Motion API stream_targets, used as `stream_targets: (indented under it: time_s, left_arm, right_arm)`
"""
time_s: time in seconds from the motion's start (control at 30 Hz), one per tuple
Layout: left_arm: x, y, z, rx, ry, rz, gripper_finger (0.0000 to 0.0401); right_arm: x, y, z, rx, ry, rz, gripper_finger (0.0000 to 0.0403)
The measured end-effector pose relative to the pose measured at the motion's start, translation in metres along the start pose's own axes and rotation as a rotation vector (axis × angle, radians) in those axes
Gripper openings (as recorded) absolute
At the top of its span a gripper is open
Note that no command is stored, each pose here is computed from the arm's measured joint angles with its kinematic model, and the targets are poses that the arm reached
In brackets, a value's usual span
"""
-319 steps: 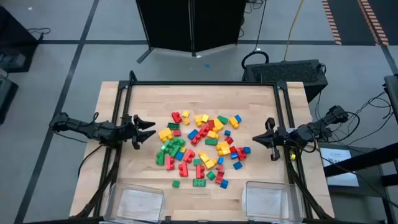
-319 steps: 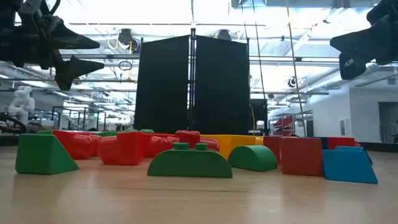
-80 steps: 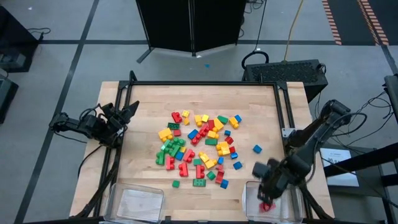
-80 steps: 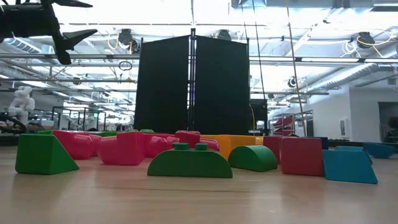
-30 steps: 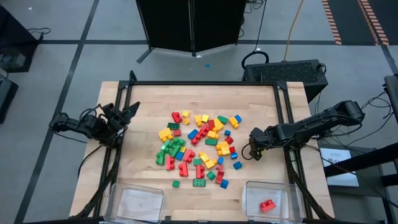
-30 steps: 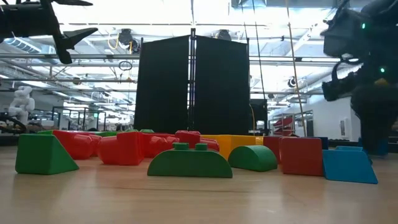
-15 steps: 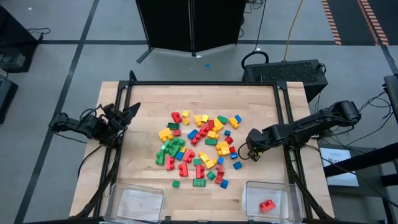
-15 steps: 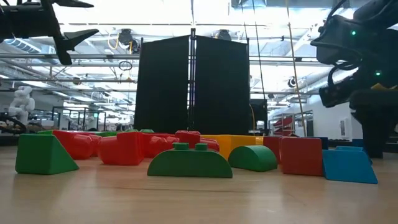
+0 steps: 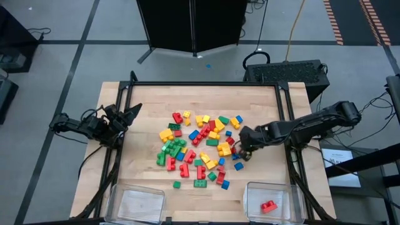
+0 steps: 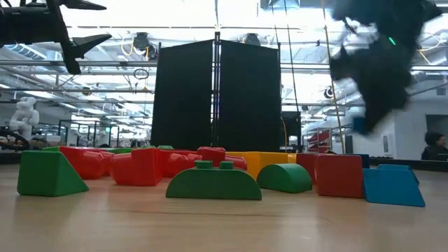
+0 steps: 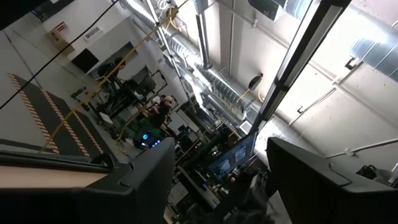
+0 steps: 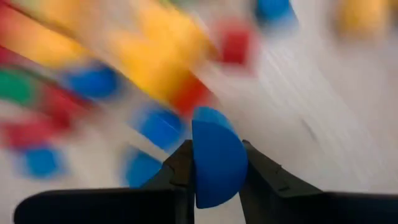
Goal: Sort blocks by size
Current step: Put the blue half cylindrical block into the left transparent bin
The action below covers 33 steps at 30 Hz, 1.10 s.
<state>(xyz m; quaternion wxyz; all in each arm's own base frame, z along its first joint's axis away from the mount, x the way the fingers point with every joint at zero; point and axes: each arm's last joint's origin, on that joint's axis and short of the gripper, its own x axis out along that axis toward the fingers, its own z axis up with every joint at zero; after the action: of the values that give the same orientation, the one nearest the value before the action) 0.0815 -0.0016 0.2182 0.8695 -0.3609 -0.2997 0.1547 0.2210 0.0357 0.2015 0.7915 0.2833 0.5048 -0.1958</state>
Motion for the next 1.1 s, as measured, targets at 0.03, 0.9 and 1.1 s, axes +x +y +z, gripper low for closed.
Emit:
stream_targets:
  time_s: [0.03,0.9,1.1]
  left_arm:
    - [0.0,0.0,0.0,0.0,0.0,0.0,0.0255]
    - [0.0,-0.003,-0.004,-0.151,0.098,-0.113,0.0255]
    - [-0.001,-0.004,-0.005,-0.194,0.138,-0.164,0.0255]
  right_arm:
    - [-0.006,0.01,0.01,-0.014,-0.059,0.052,0.0067]
    - [0.092,0.255,0.174,-0.86,-0.266,0.697,0.0067]
    - [0.116,0.285,0.16,-0.895,-0.292,0.752,0.0067]
